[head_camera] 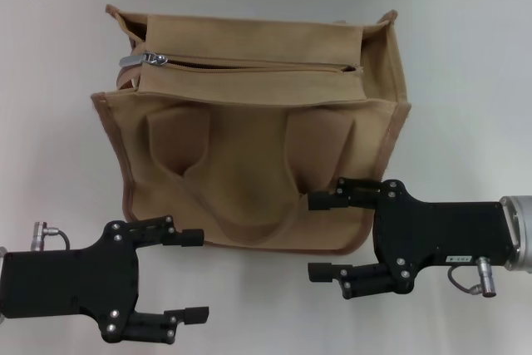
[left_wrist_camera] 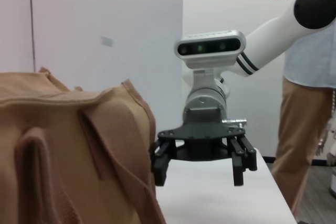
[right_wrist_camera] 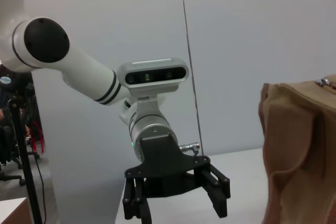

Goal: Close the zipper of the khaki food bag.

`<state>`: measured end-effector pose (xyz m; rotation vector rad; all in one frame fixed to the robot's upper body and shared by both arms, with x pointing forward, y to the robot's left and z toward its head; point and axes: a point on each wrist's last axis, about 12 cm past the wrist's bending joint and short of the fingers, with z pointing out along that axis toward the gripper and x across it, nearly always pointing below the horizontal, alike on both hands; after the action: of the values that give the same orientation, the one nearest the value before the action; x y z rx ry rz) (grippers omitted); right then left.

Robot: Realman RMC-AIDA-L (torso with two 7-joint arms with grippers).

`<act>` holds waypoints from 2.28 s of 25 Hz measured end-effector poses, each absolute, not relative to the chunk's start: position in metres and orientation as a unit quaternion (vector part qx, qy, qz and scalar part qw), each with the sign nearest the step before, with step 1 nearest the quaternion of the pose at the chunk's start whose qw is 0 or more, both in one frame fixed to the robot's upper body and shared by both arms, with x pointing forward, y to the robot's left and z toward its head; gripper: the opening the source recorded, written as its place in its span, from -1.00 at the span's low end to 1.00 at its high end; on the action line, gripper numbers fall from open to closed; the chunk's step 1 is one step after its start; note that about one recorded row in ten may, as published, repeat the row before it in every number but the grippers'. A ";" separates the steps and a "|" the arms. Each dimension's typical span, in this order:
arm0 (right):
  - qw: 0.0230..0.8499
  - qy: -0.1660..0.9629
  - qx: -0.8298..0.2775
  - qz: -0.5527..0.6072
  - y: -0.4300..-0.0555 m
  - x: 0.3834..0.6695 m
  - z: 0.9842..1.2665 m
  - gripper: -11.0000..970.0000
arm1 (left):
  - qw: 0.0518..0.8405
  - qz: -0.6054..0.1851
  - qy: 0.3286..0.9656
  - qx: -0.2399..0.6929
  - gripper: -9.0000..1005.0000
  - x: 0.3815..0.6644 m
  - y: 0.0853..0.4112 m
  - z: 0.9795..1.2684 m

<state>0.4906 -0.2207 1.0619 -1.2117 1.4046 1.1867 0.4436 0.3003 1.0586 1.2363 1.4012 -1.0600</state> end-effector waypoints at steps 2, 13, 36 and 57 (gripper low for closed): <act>0.453 0.569 -0.490 0.481 -0.220 0.490 1.061 0.69 | 0.481 -0.433 0.574 0.501 0.62 0.443 0.301 1.059; 0.463 0.565 -0.483 0.484 -0.217 0.492 1.061 0.69 | 0.530 -0.409 0.588 0.454 0.62 0.437 0.312 1.058; 0.510 0.548 -0.462 0.476 -0.211 0.491 1.057 0.69 | 0.711 -0.237 0.616 0.244 0.62 0.463 0.314 1.039; 0.509 0.568 -0.446 0.468 -0.213 0.489 1.050 0.69 | 0.741 -0.264 0.580 0.209 0.60 0.475 0.297 1.049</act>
<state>0.4888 -0.2133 1.0497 -1.0744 1.3683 1.1279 0.4753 0.2973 1.0488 0.4589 1.2719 -0.5796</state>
